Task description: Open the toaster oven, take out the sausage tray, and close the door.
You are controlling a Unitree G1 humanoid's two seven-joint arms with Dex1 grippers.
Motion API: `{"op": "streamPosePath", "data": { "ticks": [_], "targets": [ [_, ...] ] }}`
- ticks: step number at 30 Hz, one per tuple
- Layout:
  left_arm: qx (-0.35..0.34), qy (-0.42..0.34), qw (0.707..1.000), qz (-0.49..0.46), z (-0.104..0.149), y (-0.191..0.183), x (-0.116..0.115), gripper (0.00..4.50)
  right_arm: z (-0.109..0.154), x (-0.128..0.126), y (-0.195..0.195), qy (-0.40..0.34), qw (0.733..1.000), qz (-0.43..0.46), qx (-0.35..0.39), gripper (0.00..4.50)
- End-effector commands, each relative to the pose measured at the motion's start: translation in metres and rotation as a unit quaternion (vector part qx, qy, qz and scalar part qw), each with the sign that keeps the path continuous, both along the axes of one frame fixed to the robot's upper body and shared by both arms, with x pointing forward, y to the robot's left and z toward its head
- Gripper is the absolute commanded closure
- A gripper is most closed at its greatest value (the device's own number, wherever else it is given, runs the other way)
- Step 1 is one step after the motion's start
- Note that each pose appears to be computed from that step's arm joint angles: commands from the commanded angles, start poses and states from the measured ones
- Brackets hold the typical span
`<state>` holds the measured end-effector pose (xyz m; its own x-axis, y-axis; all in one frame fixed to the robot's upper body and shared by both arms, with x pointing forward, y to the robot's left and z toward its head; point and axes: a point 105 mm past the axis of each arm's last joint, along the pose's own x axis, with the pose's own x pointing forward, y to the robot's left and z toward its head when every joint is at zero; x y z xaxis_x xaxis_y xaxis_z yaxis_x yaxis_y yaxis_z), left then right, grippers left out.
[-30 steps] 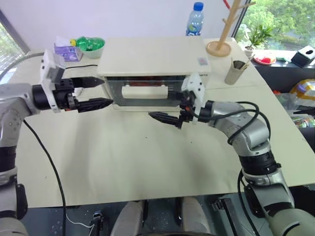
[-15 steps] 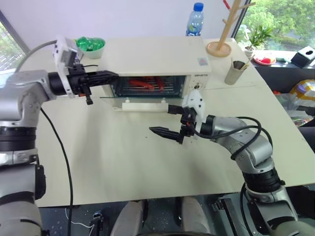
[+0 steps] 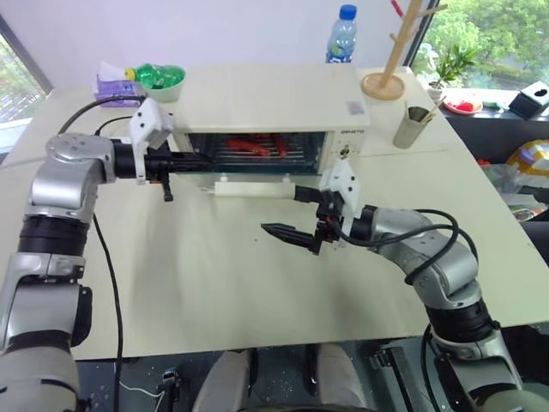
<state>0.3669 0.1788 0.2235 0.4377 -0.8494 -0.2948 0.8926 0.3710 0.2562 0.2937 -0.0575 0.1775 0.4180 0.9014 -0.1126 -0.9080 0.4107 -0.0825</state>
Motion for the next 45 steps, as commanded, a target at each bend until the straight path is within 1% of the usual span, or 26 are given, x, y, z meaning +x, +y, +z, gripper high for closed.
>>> {"op": "streamPosePath", "data": {
  "ticks": [1, 5, 8, 12, 15, 17, 22, 28, 31, 35, 42, 44, 45],
  "targets": [
    [-0.005, -0.025, 1.000, -0.007, 0.017, -0.001, -0.001, 4.47, 0.004, 0.004, -0.015, -0.016, 0.999, -0.029, -0.012, 0.00],
    [-0.008, -0.021, 1.000, -0.008, 0.014, -0.002, -0.002, 4.47, 0.001, 0.003, -0.031, -0.012, 0.998, -0.046, -0.032, 0.00],
    [-0.017, -0.011, 1.000, -0.010, 0.009, -0.003, -0.005, 4.47, 0.000, -0.006, -0.049, -0.005, 0.997, -0.049, -0.055, 0.00],
    [-0.018, 0.009, 1.000, -0.011, -0.007, -0.005, -0.011, 4.47, 0.012, -0.031, -0.073, 0.011, 0.998, -0.027, -0.063, 0.00],
    [-0.024, 0.022, 0.999, -0.011, -0.017, -0.008, -0.017, 4.47, 0.021, -0.044, -0.086, 0.021, 0.997, -0.018, -0.066, 0.00],
    [-0.028, 0.035, 0.999, -0.013, -0.027, -0.011, -0.022, 4.47, 0.030, -0.047, -0.098, 0.023, 0.997, -0.030, -0.063, 0.00],
    [-0.039, 0.058, 0.998, -0.008, -0.046, -0.018, -0.031, 4.47, 0.040, -0.035, -0.119, 0.018, 0.994, -0.088, -0.058, 0.00],
    [-0.033, 0.074, 0.997, 0.001, -0.067, -0.023, -0.038, 4.47, 0.042, -0.021, -0.125, 0.009, 0.991, -0.122, -0.044, 0.00],
    [-0.024, 0.077, 0.997, 0.021, -0.077, -0.019, -0.033, 4.47, 0.041, -0.018, -0.121, 0.006, 0.992, -0.122, -0.041, 0.00],
    [0.018, 0.068, 0.997, 0.034, -0.092, -0.011, -0.030, 4.47, 0.041, -0.014, -0.117, 0.002, 0.992, -0.122, -0.038, 0.00],
    [0.060, 0.049, 0.996, 0.051, -0.105, -0.001, -0.023, 4.47, 0.045, -0.009, -0.116, -0.006, 0.991, -0.128, -0.031, 0.00],
    [0.060, 0.043, 0.996, 0.052, -0.105, -0.001, -0.022, 4.47, 0.045, -0.008, -0.115, -0.007, 0.991, -0.127, -0.031, 0.00],
    [0.042, 0.043, 0.997, 0.053, -0.097, -0.002, -0.022, 4.47, 0.045, -0.008, -0.114, -0.007, 0.992, -0.125, -0.032, 0.00]
  ]
}}
